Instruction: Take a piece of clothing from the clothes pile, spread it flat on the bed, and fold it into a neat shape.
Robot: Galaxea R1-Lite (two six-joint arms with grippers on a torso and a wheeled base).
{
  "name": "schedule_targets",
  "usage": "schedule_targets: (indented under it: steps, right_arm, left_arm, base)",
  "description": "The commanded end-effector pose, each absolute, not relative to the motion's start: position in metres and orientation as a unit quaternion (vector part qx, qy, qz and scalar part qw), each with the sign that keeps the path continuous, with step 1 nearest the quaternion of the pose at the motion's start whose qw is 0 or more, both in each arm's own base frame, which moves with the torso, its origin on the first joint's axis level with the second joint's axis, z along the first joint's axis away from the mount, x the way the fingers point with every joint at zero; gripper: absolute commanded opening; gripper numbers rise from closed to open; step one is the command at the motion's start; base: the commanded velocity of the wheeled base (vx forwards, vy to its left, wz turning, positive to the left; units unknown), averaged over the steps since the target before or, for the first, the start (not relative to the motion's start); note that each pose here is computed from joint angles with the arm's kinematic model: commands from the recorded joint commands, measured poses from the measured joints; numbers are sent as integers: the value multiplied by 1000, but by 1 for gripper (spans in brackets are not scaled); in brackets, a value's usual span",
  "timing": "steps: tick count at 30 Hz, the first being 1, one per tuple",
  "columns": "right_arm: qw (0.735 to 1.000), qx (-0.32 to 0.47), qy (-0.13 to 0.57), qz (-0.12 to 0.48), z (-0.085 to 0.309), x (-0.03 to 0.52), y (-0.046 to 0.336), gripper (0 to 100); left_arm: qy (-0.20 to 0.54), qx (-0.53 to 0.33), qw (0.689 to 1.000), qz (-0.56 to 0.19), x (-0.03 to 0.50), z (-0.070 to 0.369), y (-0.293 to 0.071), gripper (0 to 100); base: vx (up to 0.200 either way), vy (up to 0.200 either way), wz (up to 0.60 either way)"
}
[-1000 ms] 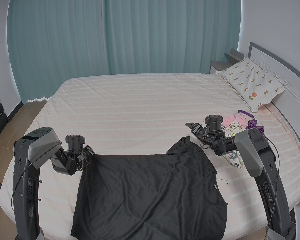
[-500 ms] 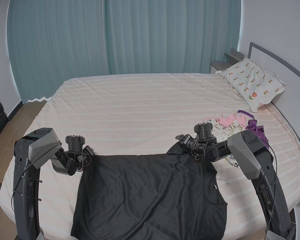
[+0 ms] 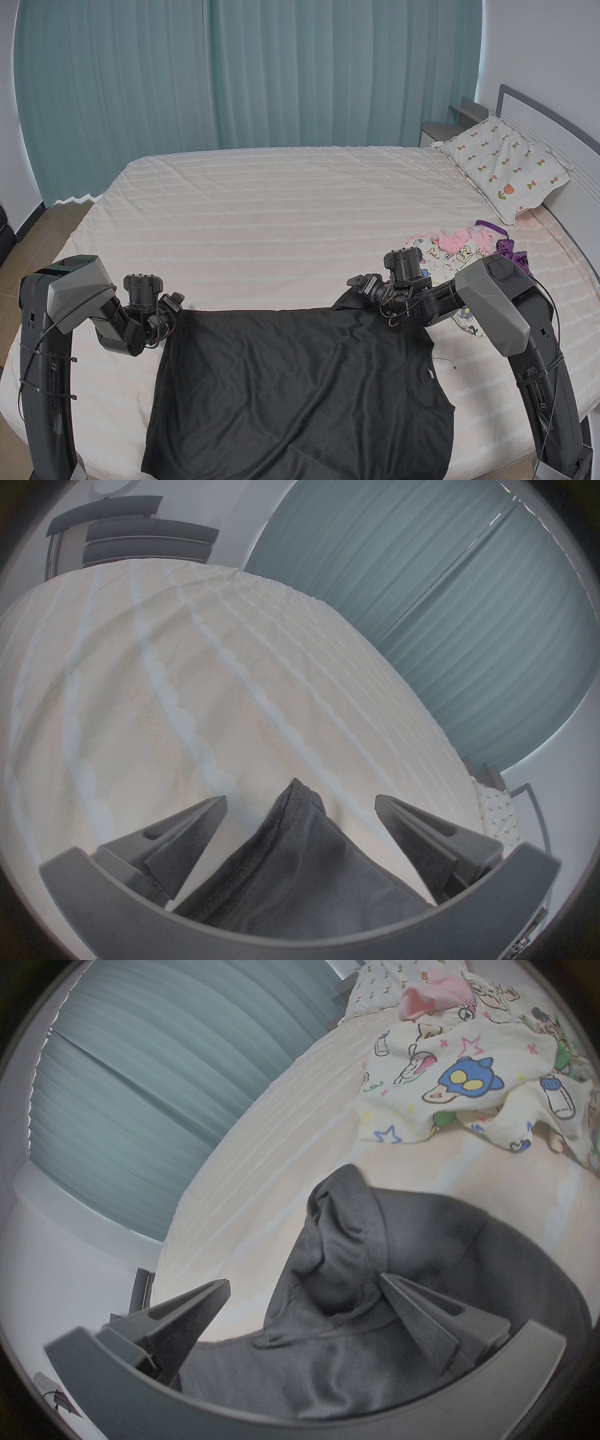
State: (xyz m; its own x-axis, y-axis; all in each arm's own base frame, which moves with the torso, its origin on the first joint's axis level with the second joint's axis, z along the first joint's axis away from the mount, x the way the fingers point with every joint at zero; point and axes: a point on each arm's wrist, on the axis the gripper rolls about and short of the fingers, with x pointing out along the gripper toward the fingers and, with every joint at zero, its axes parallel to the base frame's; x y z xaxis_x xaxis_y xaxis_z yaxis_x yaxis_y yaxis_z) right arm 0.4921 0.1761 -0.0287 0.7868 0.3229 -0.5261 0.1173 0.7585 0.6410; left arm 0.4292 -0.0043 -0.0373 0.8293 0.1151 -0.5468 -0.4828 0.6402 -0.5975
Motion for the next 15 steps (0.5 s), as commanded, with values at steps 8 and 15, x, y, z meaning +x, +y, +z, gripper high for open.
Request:
schedule_targets:
  steps: [8, 15]
  right_arm:
    - [875, 329, 350, 61, -35, 487, 195, 100]
    - [870, 385, 299, 76, -15, 508, 199, 100]
  left_arm:
    - [223, -417, 864, 171, 410, -30, -4, 100]
    - [221, -424, 861, 173, 410, -30, -4, 100]
  base:
    - [0, 0, 0]
    - [0, 0, 0]
